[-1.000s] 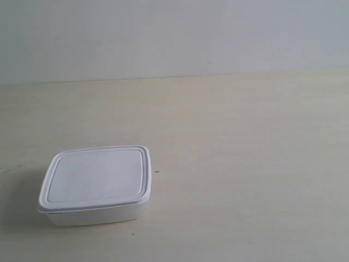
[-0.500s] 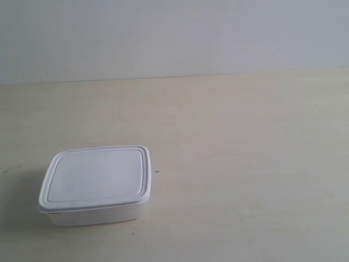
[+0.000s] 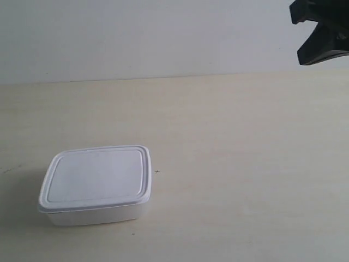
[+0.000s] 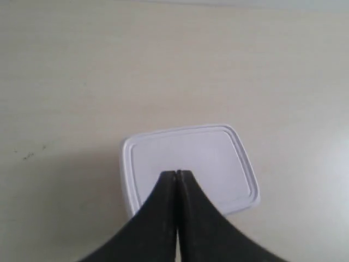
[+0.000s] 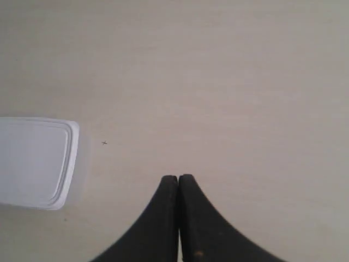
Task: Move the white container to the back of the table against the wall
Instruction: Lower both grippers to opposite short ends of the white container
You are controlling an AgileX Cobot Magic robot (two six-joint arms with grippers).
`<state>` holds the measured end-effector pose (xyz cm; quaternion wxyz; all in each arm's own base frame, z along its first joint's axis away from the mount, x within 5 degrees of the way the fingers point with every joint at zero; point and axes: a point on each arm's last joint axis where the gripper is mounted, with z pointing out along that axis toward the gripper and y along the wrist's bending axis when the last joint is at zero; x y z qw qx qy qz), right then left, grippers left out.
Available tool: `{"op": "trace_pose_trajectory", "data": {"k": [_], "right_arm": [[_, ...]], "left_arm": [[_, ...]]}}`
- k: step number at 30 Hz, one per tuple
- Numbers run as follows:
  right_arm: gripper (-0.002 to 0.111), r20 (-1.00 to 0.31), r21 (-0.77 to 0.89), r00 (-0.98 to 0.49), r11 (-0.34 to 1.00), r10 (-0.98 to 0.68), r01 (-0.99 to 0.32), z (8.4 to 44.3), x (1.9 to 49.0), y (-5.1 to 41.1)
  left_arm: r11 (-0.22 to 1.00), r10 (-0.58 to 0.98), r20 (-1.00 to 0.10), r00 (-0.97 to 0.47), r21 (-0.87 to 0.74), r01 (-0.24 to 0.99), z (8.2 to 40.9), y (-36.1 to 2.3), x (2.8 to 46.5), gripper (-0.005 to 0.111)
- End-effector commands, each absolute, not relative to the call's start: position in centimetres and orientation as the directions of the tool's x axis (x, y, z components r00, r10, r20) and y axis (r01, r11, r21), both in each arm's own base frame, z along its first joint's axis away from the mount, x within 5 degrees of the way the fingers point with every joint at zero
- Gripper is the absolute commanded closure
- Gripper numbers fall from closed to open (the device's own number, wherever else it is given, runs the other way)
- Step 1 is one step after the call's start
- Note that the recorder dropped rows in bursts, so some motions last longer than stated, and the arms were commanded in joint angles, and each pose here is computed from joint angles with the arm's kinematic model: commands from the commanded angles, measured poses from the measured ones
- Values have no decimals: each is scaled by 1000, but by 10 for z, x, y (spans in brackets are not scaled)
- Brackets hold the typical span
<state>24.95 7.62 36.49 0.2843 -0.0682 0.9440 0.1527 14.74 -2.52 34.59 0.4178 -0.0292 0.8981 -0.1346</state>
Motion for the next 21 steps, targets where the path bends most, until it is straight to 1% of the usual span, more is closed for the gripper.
{"op": "trace_pose_trajectory", "data": {"k": [1, 5, 7, 11, 17, 20, 21], "right_arm": [[108, -524, 294, -843, 904, -119, -310, 362, 251, 108], [108, -448, 332, -870, 866, -205, -375, 339, 250, 156], [108, -411, 340, -874, 847, -258, -409, 323, 247, 184], [108, -364, 345, -879, 832, -308, -435, 306, 242, 209], [108, -345, 338, -863, 809, -370, -481, 278, 240, 243], [108, -295, 331, -870, 812, -395, -481, 259, 241, 253], [108, -269, 346, -882, 816, -386, -463, 251, 242, 255]], "left_arm": [[926, -167, -706, -689, -352, 136, 346, -37, 147, 107], [907, -175, -630, -757, -402, 125, 328, -41, 146, 107], [905, -166, -564, -809, -413, 103, 309, -42, 142, 107], [895, -179, -503, -845, -440, 73, 290, -44, 138, 107], [889, -191, -411, -891, -458, 21, 259, -45, 129, 107], [889, -207, -387, -898, -458, -8, 247, -44, 127, 107], [889, -214, -383, -899, -457, -17, 243, -43, 126, 107]]}}
